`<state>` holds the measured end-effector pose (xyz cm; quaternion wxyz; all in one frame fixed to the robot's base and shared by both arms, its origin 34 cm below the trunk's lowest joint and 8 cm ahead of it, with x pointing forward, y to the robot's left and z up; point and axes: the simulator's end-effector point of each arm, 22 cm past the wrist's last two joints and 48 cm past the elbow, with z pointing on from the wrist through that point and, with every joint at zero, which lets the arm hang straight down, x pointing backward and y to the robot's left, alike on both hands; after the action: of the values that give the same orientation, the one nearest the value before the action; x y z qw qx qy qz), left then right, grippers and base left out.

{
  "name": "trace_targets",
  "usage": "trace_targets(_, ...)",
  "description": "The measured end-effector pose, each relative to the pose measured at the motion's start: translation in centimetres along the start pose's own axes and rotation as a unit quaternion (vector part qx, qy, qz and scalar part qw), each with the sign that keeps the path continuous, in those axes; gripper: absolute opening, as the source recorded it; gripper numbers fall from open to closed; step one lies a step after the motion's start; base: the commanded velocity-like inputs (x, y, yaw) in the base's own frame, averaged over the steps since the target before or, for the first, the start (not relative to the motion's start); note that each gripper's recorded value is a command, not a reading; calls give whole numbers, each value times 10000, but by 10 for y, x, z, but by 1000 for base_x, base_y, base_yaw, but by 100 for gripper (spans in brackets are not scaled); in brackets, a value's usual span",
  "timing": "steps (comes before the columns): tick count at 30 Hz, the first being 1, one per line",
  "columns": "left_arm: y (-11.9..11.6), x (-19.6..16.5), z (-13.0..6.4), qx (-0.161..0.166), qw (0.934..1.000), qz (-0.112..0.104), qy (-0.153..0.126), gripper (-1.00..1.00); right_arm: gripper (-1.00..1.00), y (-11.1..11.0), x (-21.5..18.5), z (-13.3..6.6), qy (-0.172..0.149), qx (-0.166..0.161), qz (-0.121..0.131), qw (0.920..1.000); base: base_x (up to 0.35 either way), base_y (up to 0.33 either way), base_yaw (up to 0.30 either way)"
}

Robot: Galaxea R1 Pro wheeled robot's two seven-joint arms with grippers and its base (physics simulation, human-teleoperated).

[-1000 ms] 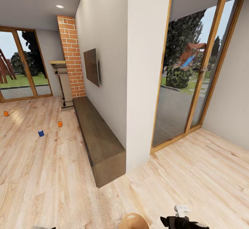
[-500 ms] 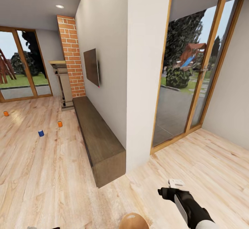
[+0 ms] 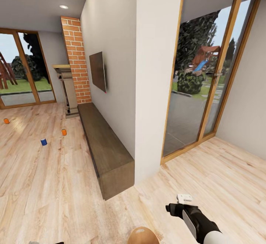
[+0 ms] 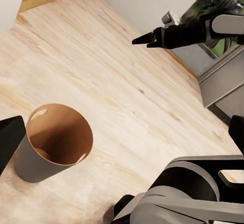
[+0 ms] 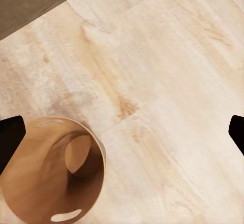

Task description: Put the three can of soda from the living room inside the tash can in the kitchen.

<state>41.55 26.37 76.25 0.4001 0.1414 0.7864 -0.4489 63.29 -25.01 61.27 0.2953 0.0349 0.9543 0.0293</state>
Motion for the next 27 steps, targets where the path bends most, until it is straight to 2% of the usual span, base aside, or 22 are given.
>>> trace_targets(9, 0, 1, 0, -4, 10000, -11, 7, 100, 100, 0, 14, 3, 122, 8, 3, 9999, 0, 0, 0)
trace_targets(15, 0, 1, 0, -5, 10000, -13, 8, 100, 100, -5, 9, 4, -105, 120, -4, 9999, 0, 0, 0)
trace_targets(27, 0, 1, 0, -5, 10000, -14, 8, 100, 100, -6, 6, 4, -198, 160, -6, 9997, 0, 0, 0)
